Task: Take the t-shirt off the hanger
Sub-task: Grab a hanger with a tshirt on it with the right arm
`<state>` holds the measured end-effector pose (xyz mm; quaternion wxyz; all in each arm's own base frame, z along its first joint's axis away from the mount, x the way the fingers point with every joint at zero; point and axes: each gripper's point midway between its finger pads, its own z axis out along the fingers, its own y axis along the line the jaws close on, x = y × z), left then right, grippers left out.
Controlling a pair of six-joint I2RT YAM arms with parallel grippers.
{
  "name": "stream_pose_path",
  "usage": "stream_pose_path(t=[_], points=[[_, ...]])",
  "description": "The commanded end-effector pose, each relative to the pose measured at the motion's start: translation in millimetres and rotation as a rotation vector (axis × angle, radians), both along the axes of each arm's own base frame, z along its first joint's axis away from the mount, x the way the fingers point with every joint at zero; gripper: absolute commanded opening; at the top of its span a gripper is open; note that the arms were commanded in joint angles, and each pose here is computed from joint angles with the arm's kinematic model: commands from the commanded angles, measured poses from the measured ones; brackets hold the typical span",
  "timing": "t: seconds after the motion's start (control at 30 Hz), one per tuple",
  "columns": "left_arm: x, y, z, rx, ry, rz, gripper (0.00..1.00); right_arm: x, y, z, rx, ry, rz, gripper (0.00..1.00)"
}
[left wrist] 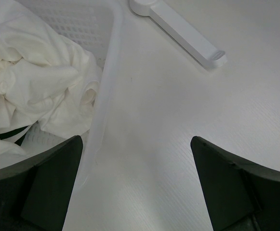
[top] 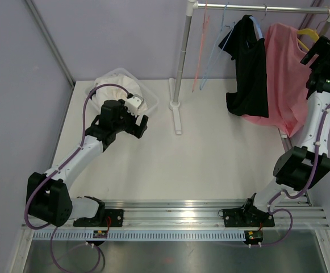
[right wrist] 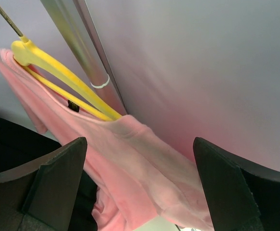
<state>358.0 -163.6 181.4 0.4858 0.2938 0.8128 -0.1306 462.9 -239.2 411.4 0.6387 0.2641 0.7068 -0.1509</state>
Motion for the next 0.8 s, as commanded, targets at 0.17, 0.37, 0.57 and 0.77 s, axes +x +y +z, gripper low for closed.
stream_pose_path(t=[0.17,0.37,0.57,0.77], points=[[12,-4,24,-0.004,-0.078,-0.001,0.99,7,1,19,0.002,-0.036,0.028,0.88],[12,-4,24,-0.003,-0.077,-0.001,0.99,6,10,24,0.012,-0.056,0.063,0.56],[12,-4,25,-0.003,-0.079,-0.001,0.99,6,20,25,0.019,-0.050,0.116,0.45],[11,-5,24,0.001,-0.080,-0.005,0.99,9,38,26,0.034,-0.040,0.222,0.38]])
